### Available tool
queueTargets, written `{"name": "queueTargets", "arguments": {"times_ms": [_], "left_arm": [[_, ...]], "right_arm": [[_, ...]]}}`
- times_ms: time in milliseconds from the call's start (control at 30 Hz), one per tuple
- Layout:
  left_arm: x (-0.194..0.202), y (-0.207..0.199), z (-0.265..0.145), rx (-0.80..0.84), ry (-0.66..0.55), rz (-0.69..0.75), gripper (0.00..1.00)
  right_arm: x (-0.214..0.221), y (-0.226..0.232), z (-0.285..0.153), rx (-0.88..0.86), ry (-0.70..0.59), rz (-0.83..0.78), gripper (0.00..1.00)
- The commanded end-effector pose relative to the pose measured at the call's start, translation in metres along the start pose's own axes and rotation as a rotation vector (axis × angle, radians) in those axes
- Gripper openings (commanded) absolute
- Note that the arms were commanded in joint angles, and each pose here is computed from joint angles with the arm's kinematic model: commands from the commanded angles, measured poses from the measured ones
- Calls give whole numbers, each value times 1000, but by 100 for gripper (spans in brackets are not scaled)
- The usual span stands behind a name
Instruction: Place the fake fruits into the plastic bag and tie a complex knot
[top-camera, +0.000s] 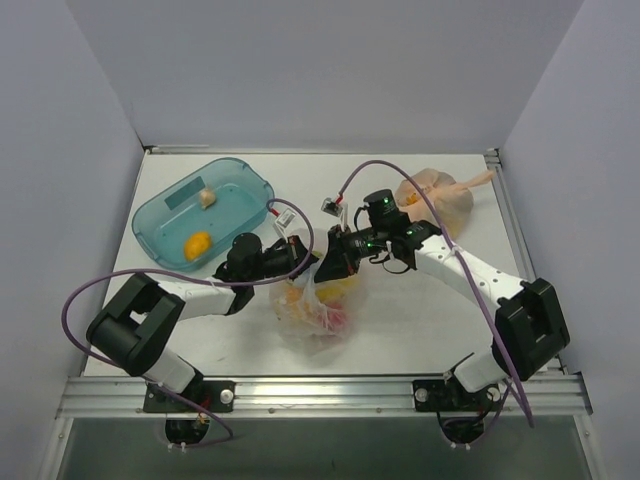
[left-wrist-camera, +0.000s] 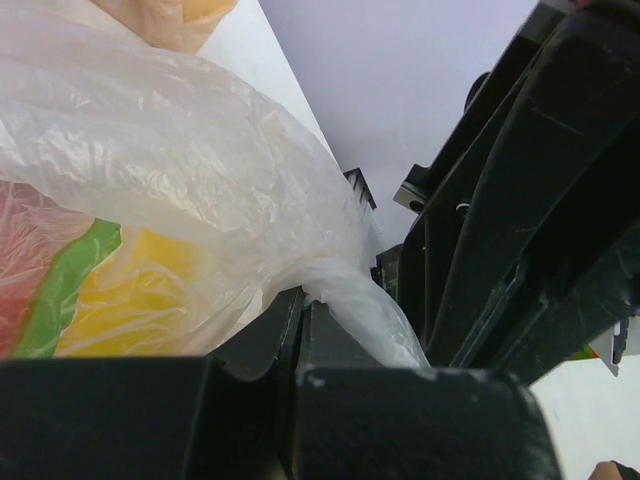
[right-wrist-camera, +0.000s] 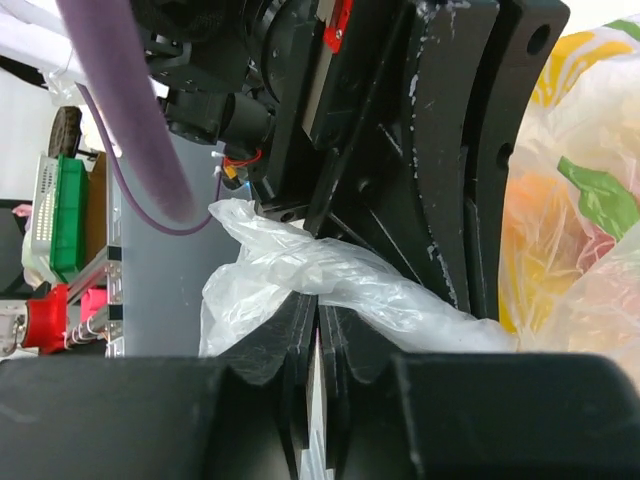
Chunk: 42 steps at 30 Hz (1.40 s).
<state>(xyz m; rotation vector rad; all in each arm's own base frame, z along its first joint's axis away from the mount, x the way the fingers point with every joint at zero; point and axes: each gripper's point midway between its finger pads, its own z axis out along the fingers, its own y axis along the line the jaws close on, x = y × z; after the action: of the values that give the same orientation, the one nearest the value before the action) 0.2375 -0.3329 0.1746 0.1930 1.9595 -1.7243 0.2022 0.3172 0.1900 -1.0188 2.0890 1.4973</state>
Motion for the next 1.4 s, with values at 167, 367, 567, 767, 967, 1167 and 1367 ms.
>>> {"name": "queueTargets", "arguments": {"times_ms": [167,367,567,767,967,1167,1367], "left_arm": [[-11,-15,-1,50,-42,48,0],[-10,-14,-5,48,-36,48,0],[-12,-19,-5,63,-28,61,0],[-11,-20,-4,67,-24,64,0],[-8,-16,-6,60,-18,69,0],[0,-6,-10,29,-9,54,0],[4,-6,-9,33,5,59,0]], "right_arm": [[-5,13,-47,17,-59,-9,40],[6,14,-82,111,-122,3,32],[30,-50,-76,334,-45,63,8],[24,-68,-55,368,-1,18,6],[8,-61,-36,327,-24,-11,14],[-10,-44,-35,264,-60,-20,25],[-26,-39,-29,221,-116,20,29]]}}
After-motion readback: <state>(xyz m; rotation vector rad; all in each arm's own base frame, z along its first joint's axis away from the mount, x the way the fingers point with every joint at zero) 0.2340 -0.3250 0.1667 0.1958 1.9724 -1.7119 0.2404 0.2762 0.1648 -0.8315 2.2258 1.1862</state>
